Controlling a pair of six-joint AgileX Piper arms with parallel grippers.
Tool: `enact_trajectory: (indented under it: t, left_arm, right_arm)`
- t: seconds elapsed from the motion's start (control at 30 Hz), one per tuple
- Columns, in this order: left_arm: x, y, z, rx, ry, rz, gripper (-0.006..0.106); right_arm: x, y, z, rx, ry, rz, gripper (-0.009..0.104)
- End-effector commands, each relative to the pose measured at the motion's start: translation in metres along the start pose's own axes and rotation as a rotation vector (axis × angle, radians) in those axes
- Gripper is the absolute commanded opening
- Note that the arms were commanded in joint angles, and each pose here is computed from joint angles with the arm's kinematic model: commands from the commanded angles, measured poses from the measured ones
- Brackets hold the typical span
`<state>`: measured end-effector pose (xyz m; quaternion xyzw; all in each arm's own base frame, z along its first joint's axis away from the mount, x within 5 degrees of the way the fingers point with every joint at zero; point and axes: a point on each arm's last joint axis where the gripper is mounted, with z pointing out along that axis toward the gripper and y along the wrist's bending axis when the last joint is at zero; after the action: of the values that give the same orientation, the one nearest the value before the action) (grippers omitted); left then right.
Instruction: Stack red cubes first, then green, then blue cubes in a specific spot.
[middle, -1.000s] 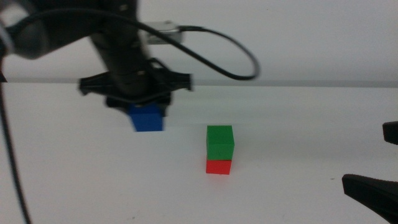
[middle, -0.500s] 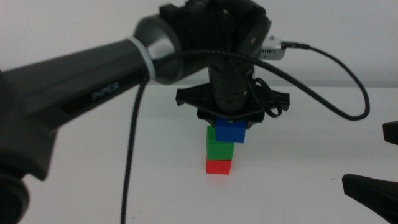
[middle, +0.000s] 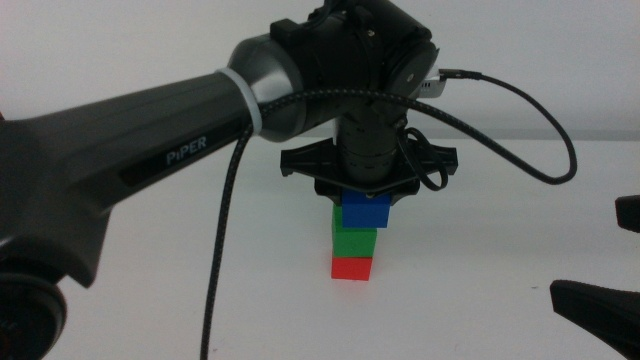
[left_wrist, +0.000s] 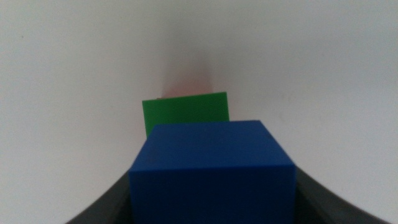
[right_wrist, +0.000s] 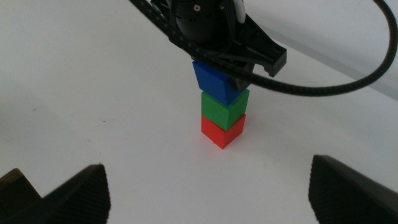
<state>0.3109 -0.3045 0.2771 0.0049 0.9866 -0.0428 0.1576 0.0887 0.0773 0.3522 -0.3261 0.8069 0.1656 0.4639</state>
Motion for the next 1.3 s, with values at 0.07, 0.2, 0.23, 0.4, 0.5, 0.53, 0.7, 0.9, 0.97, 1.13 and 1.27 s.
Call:
enact_trajectory:
  t: [0.07, 0.2, 0.23, 0.4, 0.5, 0.53, 0.7, 0.9, 0.97, 1.13, 1.27]
  left_arm:
    - [0.003, 0.007, 0.002, -0.078, 0.055, -0.034, -0.002]
    - [0.004, 0.006, 0.006, -0.085, 0.060, -0.048, -0.002]
    - [0.004, 0.006, 0.007, -0.086, 0.061, -0.047, -0.002]
    - [0.003, 0.006, 0.008, -0.092, 0.057, -0.056, -0.002]
    - [0.003, 0.006, 0.008, -0.088, 0.051, -0.055, -0.002]
    - [0.002, 0.005, 0.008, -0.087, 0.049, -0.054, -0.002]
    - [0.002, 0.005, 0.016, -0.107, 0.048, -0.051, -0.002]
    - [0.002, 0.004, 0.021, -0.109, 0.051, -0.049, -0.002]
    - [0.002, 0.004, 0.021, -0.111, 0.049, -0.060, -0.002]
    - [0.001, 0.004, 0.021, -0.113, 0.036, -0.057, -0.002]
    - [0.000, 0.004, 0.021, -0.110, 0.024, -0.054, -0.002]
  right_arm:
    - [0.001, 0.000, 0.000, 0.004, -0.007, -0.007, 0.085]
    - [0.001, 0.000, 0.000, 0.004, -0.007, -0.007, 0.085]
    - [0.001, 0.000, 0.000, 0.004, -0.007, -0.007, 0.085]
    - [0.001, 0.000, 0.000, 0.004, -0.007, -0.007, 0.085]
    - [0.001, 0.000, 0.000, 0.004, -0.007, -0.007, 0.085]
    - [0.001, 0.000, 0.000, 0.004, -0.007, -0.007, 0.085]
    - [0.001, 0.000, 0.000, 0.004, -0.007, -0.007, 0.085]
    - [0.001, 0.000, 0.000, 0.004, -0.007, -0.007, 0.085]
    - [0.001, 0.000, 0.000, 0.004, -0.007, -0.007, 0.085]
    - [0.001, 0.000, 0.000, 0.004, -0.007, -0.007, 0.085]
    - [0.001, 0.000, 0.000, 0.004, -0.007, -0.007, 0.085]
